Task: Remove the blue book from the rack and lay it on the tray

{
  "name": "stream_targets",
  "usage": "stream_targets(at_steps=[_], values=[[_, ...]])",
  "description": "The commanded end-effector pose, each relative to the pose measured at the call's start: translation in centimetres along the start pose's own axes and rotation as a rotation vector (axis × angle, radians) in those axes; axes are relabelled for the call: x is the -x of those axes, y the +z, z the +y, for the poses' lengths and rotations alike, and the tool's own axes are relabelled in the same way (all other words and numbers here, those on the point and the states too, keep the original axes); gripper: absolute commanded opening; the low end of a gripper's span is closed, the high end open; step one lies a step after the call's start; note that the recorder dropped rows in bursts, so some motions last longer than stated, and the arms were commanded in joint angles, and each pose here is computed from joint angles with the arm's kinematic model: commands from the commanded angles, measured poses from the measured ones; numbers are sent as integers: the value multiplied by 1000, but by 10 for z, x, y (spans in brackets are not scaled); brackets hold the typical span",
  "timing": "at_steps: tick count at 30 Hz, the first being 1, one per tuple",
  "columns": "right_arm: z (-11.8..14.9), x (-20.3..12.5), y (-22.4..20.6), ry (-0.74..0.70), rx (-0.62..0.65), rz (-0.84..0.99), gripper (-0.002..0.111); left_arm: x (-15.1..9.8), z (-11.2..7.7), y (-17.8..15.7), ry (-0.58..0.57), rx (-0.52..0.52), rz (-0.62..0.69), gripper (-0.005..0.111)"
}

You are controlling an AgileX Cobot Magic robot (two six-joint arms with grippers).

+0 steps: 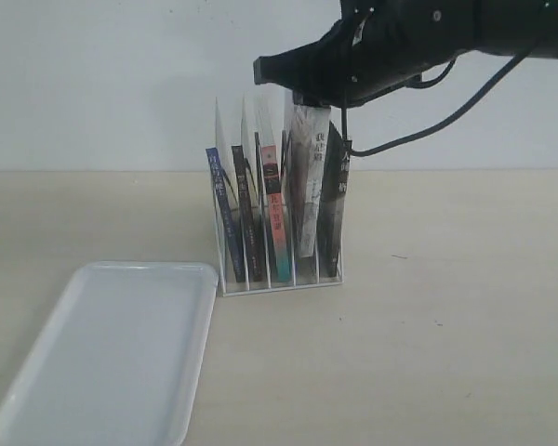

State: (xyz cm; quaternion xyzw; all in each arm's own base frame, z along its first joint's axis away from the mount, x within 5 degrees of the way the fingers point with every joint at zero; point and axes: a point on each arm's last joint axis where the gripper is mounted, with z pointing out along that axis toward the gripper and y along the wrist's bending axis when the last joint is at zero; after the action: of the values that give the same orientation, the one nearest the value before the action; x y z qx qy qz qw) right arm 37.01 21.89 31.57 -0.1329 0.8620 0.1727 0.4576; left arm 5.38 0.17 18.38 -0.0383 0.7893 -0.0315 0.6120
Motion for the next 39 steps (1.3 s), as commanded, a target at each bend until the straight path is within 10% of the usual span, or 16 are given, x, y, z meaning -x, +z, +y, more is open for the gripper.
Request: stream_targets(at_steps=[1, 39], values=[[9, 24, -29, 2, 39, -121, 0, -1, 0, 0, -10, -5, 0, 4], [10, 36, -53, -33, 39, -167, 0, -1, 0, 0, -10, -5, 0, 4]])
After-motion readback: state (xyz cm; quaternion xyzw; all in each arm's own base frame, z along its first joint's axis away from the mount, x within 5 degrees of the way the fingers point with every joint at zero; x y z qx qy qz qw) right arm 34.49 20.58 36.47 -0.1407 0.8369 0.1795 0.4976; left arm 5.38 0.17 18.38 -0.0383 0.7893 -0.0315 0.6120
